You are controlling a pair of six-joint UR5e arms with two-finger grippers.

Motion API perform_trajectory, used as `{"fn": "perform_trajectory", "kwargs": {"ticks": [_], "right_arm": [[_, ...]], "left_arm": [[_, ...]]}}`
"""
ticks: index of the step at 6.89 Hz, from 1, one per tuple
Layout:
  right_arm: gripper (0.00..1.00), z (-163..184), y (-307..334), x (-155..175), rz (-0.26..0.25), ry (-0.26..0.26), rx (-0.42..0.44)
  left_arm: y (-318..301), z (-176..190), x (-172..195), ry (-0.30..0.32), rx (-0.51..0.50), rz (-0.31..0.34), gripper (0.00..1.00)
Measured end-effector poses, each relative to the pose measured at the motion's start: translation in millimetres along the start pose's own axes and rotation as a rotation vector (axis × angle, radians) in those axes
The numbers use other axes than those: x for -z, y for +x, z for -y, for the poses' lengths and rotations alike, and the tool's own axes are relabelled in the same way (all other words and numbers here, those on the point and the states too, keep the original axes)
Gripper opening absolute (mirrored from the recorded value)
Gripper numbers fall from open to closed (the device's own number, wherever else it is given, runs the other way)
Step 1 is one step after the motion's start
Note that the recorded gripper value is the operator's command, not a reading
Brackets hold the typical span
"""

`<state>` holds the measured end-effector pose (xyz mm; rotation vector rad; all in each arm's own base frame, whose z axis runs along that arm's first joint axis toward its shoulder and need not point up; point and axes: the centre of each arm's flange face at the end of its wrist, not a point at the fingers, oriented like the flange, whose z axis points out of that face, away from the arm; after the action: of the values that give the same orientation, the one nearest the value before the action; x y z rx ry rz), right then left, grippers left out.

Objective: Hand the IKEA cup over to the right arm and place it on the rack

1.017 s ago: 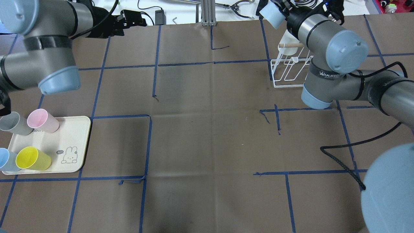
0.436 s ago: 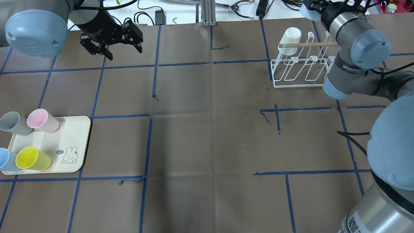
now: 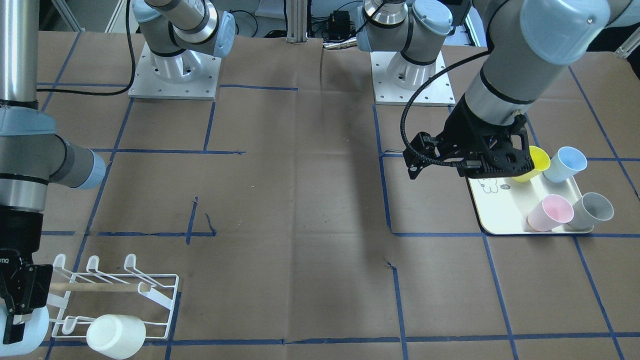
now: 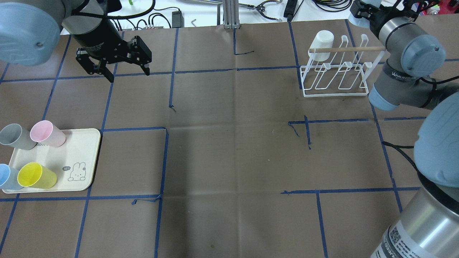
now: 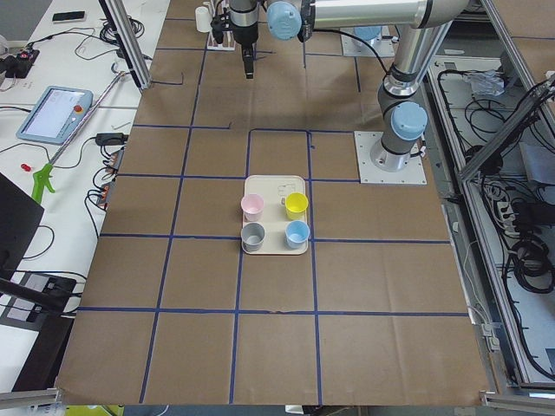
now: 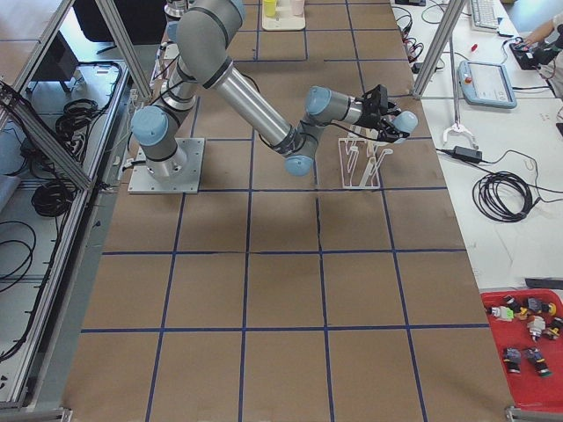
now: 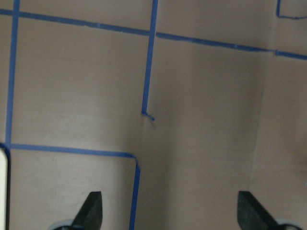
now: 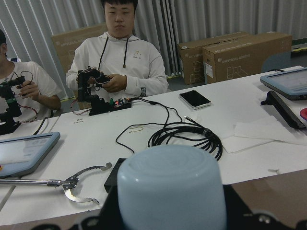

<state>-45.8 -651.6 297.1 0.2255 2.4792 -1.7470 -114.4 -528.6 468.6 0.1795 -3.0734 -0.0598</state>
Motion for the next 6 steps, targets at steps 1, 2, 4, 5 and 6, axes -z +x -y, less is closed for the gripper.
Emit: {"fn": "perform_trajectory", "kwargs": {"ticks": [1, 2, 4, 5, 6], "right_arm": [[0.11, -4.6, 7.1, -4.4, -0.012, -0.020, 0.017], [0.11, -7.3, 14.6, -8.3, -0.022, -0.035, 0.024], [0.14, -16.9, 22.1, -12.9, -0.029, -0.060, 0.041], [0.41, -22.7, 22.5, -13.1, -0.028, -0.072, 0.045], [0.99, -29.1, 22.8, -12.4, -0.029, -0.085, 0.044]], "left_arm": [[-0.8, -7.5, 1.6, -0.018, 0.000, 0.007, 1.00], [-2.8, -12.4, 0.4, -0.028, 0.000, 0.023, 1.00], [-7.8, -20.8, -5.1, -0.033, 0.005, 0.065, 1.00], [-8.5, -24.6, -4.8, -0.027, 0.011, 0.069, 1.00], [-7.7, -27.3, -2.2, -0.018, 0.013, 0.060, 1.00]]}}
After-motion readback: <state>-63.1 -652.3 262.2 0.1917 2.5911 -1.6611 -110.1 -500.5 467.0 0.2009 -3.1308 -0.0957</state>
